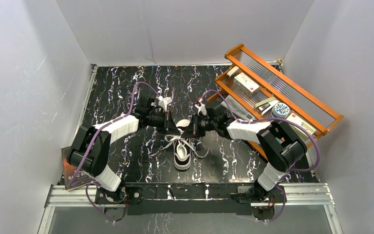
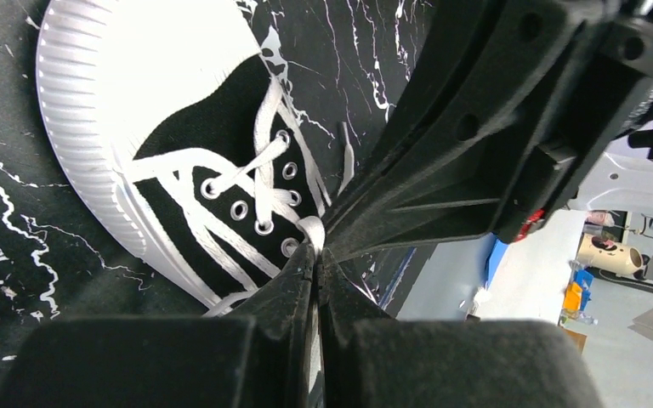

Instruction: Tie the shoes

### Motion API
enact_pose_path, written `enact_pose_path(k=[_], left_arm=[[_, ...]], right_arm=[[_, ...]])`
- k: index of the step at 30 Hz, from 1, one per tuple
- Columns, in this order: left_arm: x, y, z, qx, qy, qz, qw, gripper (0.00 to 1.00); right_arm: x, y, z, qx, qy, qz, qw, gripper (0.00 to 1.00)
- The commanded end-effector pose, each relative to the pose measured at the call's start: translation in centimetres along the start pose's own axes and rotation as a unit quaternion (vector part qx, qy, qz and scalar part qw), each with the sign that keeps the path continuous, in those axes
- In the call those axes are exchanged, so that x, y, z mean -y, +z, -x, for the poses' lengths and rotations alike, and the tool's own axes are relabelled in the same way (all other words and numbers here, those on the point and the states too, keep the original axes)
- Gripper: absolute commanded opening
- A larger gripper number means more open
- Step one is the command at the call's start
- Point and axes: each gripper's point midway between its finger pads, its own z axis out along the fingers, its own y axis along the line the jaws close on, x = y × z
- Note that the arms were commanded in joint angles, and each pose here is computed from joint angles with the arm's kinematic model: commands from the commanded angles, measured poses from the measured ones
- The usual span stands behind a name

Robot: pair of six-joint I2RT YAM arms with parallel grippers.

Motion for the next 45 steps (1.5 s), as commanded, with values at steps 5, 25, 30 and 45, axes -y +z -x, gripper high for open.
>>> enact_pose_path(k=[5, 25, 30, 45], left_arm=[[2.5, -1.3, 0.3, 0.02, 0.027, -0.024, 0.999, 0.0], [3.9, -1.1, -0.5, 0.026, 0.03, -0.035, 0.999, 0.13], [3.7, -3.3, 1.7, 0.058, 0.035, -0.009, 0.998, 0.37], [-1.4, -1.3, 1.6, 0.006, -0.052, 0.009, 0.999, 0.14]], right_arm=[[-0.6, 1.0, 1.5, 0.052, 0.02, -0.002, 0.998, 0.0], [1.8, 1.5, 0.8, 0.082, 0.05, -0.054, 0.994, 0.0], [1.9, 1.4, 0.5, 0.074, 0.04, -0.057, 0.995, 0.0], [1.3, 1.3, 0.4, 0.067, 0.027, -0.043, 0.996, 0.0]])
